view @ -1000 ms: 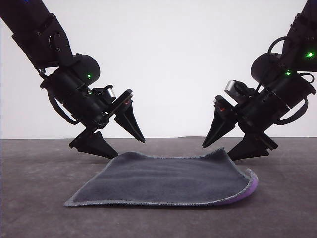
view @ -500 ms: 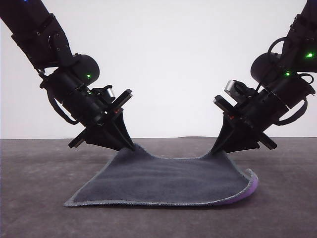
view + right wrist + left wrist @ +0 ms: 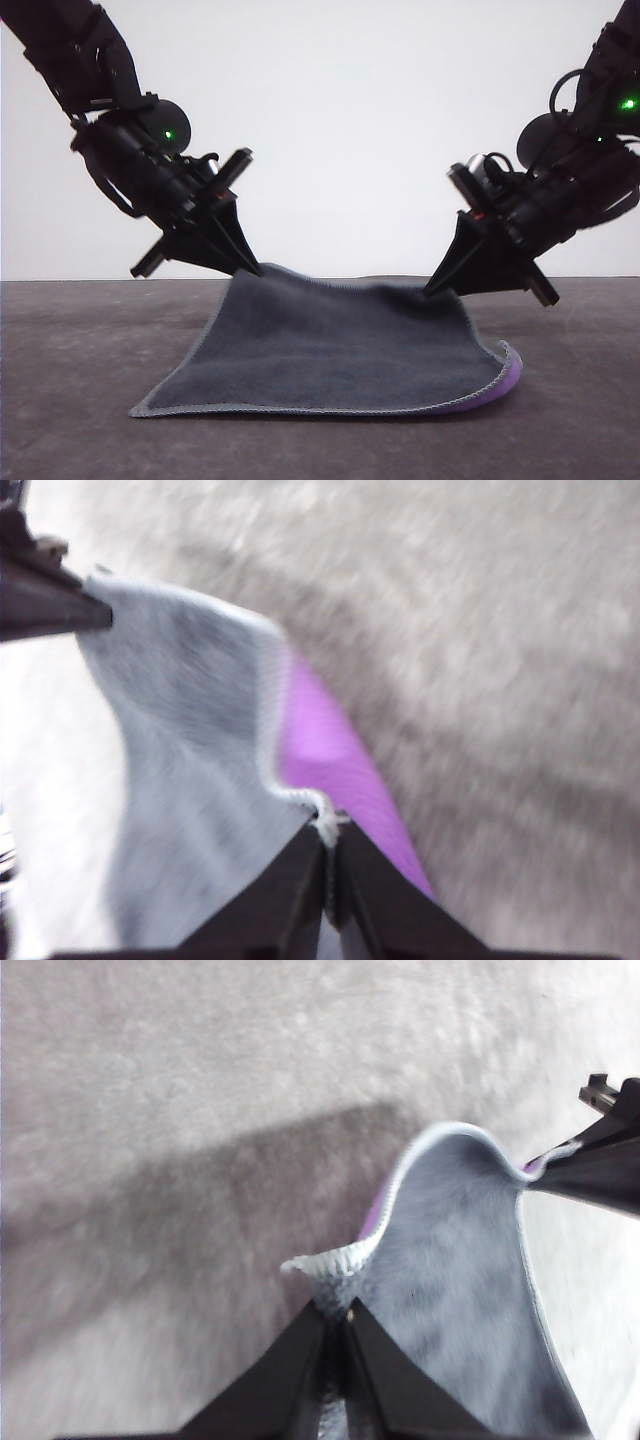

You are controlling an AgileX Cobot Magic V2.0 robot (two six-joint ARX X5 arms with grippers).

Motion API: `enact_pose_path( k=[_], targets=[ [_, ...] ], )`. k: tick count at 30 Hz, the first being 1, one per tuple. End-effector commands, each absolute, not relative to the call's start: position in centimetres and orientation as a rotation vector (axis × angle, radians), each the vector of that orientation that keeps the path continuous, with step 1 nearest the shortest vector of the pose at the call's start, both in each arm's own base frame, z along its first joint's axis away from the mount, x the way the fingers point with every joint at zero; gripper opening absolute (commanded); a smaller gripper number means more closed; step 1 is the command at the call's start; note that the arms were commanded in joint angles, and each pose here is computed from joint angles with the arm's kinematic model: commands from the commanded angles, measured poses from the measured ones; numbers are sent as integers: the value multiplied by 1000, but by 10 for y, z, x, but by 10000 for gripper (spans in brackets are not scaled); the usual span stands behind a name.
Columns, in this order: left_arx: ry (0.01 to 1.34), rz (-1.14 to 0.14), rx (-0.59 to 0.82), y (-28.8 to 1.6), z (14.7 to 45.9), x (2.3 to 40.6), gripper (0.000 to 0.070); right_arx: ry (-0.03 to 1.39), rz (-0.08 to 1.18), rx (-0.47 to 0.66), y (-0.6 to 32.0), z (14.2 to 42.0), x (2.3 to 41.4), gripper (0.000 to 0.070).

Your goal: Fold clothes

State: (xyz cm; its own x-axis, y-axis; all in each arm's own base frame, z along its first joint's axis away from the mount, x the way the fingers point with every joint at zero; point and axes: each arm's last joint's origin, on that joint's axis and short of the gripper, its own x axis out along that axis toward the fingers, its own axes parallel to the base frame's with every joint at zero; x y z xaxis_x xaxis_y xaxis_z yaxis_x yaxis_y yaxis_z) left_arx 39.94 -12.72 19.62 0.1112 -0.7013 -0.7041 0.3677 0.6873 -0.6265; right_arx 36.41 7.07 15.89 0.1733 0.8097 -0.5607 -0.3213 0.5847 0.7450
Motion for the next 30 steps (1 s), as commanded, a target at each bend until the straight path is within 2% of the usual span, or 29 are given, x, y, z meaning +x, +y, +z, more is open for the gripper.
enact_pose_path(
  k=[1,10,19,30],
  targets=[
    [1237,-858,-268,-129,201,399,10,1146,902,484,72,161,365,6],
    [1403,-888,-233,-129,207,382,17,1303,933,475,71,181,353,6],
    [1553,-915,-214,-134,206,364,27,1458,942,497,69,181,335,7],
    [1657,-903,-227,-135,207,354,31,1537,947,512,70,182,327,15]
  ],
)
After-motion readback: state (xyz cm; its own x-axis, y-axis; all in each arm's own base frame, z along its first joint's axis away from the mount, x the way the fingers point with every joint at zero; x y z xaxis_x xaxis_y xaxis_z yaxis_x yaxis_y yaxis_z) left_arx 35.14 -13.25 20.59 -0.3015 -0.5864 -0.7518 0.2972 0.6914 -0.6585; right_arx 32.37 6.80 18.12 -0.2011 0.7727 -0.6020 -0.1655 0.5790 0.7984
